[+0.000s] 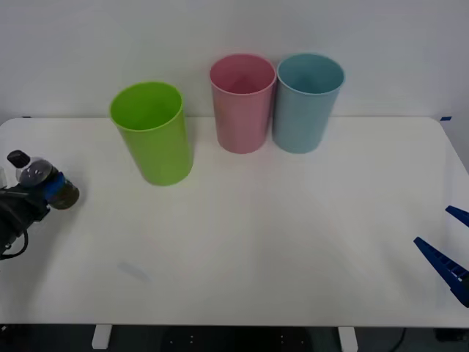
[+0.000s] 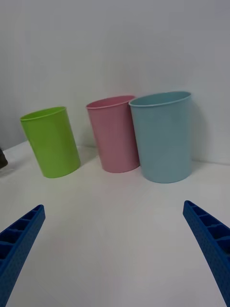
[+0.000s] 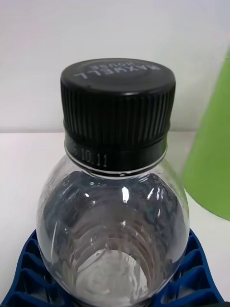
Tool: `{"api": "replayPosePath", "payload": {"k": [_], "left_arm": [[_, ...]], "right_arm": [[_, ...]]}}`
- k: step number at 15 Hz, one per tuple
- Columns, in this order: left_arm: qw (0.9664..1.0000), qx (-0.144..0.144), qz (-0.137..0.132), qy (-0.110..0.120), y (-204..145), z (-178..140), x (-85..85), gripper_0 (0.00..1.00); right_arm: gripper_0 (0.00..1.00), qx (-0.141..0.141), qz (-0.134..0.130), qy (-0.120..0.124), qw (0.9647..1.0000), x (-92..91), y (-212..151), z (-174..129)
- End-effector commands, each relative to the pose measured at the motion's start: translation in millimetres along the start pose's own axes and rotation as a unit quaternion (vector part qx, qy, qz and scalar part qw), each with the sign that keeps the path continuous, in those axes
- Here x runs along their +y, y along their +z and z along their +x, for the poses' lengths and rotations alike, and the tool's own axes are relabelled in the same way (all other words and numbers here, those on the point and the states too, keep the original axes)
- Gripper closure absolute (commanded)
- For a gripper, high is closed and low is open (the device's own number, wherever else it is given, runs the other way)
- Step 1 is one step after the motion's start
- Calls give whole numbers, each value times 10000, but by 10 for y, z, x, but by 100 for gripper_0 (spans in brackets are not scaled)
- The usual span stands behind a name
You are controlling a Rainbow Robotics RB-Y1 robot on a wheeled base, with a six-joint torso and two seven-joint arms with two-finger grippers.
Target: Grasp the object on the table and drop it into the matching bin: aluminum can to the light blue bin, PET bottle to the pink bin.
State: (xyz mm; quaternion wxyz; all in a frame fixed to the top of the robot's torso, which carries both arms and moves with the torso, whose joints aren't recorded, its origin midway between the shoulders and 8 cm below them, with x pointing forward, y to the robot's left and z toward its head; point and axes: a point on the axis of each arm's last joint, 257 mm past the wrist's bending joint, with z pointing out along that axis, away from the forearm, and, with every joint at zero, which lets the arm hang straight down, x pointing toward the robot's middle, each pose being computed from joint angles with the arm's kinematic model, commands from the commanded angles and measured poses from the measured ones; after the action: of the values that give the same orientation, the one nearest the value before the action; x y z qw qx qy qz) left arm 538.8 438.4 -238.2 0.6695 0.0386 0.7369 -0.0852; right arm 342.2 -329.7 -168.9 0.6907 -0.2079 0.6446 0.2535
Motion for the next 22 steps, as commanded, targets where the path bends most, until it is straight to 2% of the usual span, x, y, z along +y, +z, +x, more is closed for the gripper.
{"api": "replayPosePath", "payload": {"k": [1, 5, 9, 11, 14, 16, 19, 22], "left_arm": [[9995, -266, 130, -66, -135, -194, -104, 100], [9975, -656, 216, -156, -306, -557, -172, 100], [9936, -1054, 320, -264, -374, -1045, -201, 100], [9888, -1257, 492, -636, -379, -1369, -291, 100], [9798, -1566, 718, -1019, -379, -1859, -371, 100], [9740, -1723, 920, -1152, -309, -2191, -456, 100], [9677, -1787, 1184, -1326, -169, -2464, -630, 100], [9621, -1815, 1505, -1369, 100, -2633, -1038, 100]], "right_arm": [[0, 0, 0, 0, 10000, 0, 0, 0], [0, 0, 0, 0, 10000, 0, 0, 0], [0, 0, 0, 0, 10000, 0, 0, 0], [0, 0, 0, 0, 10000, 0, 0, 0], [0, 0, 0, 0, 10000, 0, 0, 0], [0, 0, 0, 0, 10000, 0, 0, 0], [0, 0, 0, 0, 10000, 0, 0, 0], [0, 0, 0, 0, 10000, 0, 0, 0]]}}
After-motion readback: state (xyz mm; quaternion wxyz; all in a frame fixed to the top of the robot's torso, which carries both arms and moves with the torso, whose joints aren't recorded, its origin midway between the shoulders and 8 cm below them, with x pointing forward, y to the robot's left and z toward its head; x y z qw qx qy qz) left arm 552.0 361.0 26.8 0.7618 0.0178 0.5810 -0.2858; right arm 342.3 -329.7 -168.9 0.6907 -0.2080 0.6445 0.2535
